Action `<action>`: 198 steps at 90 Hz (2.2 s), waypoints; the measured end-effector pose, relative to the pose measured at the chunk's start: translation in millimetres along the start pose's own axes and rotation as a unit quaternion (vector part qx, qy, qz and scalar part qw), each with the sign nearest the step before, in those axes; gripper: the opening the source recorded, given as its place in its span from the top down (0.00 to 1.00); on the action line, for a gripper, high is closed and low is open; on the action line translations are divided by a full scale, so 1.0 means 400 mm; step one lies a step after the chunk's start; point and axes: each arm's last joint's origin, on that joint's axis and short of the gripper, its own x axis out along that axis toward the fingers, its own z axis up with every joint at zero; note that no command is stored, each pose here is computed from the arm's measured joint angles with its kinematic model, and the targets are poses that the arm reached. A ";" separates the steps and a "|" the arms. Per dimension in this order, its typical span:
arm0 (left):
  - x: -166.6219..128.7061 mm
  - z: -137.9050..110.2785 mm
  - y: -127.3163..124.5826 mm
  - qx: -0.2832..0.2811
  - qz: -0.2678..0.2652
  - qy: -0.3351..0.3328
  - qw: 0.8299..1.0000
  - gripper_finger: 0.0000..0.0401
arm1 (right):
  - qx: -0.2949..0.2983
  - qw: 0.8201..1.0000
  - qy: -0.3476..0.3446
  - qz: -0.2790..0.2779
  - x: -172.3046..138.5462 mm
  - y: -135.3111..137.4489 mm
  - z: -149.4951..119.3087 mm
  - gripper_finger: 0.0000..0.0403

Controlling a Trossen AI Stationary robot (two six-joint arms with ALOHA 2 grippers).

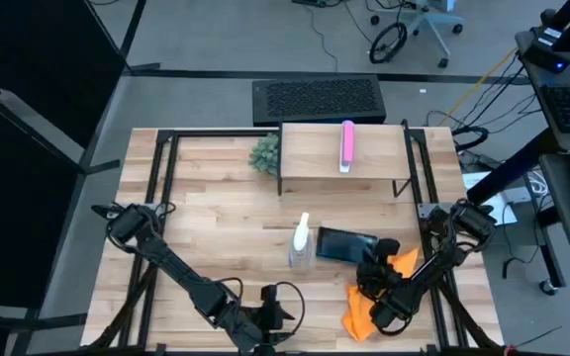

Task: Apply microfiber cloth
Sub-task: Wipe the back of the tablet with the orange microfiber cloth, then return to Home Position

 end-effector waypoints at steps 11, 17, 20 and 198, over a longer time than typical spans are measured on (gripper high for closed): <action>0.000 0.001 -0.001 -0.001 -0.002 -0.001 1.000 0.61 | 0.003 1.000 -0.001 0.001 -0.001 0.001 0.000 0.32; 0.000 0.001 -0.001 -0.002 -0.003 -0.002 1.000 0.61 | 0.020 1.000 0.000 0.002 -0.001 0.000 0.000 0.32; 0.000 0.001 -0.001 -0.002 -0.003 -0.002 1.000 0.61 | 0.029 1.000 0.001 0.005 -0.003 -0.001 0.001 0.32; -0.145 0.115 0.033 0.059 0.030 0.036 0.997 0.61 | 0.014 0.974 -0.034 0.225 -0.079 -0.046 0.104 0.85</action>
